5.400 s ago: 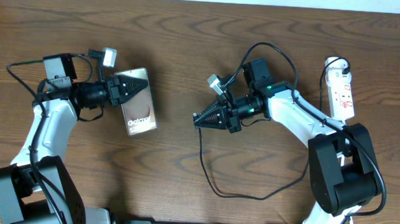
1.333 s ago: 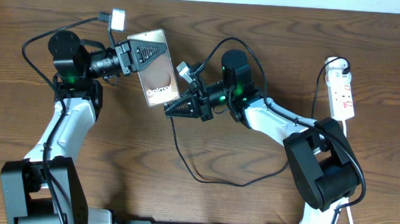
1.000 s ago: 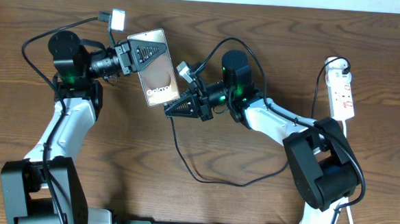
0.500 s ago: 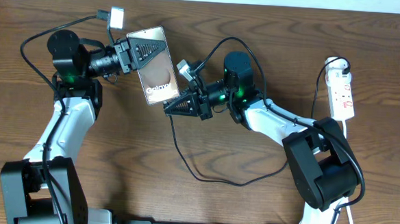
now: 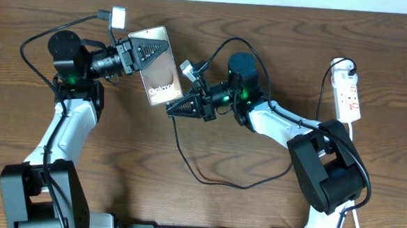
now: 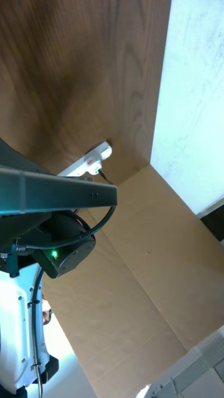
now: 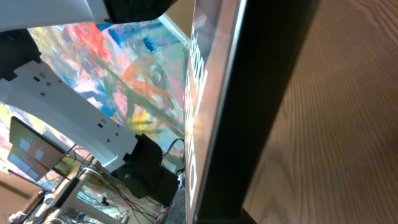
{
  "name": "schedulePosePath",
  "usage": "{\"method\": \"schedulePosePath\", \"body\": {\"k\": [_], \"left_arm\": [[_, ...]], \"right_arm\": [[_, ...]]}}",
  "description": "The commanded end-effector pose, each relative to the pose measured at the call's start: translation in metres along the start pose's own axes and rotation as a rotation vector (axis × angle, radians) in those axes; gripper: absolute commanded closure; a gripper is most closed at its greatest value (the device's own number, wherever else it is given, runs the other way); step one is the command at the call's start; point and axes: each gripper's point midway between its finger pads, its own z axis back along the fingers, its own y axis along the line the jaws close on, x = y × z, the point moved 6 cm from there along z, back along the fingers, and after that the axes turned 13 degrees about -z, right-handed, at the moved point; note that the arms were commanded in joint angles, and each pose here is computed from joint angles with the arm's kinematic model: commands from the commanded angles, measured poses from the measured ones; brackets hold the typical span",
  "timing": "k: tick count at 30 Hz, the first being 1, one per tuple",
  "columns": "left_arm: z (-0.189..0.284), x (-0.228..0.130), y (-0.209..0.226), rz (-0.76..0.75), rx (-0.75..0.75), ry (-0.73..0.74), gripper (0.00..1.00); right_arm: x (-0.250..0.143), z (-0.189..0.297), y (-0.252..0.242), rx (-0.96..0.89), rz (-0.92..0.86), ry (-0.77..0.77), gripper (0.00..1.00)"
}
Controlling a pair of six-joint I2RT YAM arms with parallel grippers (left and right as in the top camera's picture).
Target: Plug charger to phone and switch on socket
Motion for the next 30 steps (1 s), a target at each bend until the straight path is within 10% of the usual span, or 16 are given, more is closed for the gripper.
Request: {"method": "schedulePosePath", "body": {"k": [1,30], "left_arm": [[-0.0068,-0.0039,-0.0091,-0.045,-0.056,0.041,0.92],[-0.0066,-0.0009,-0.0085,-0.070,-0.043,0.024,0.92]], "right_arm": [[0.0180,0.0020,0.0029,-0.047,0.052,-0.066,0.99],[0.0170,0.0023,0.0040,-0.038,0.054,-0.057,0.99]]}}
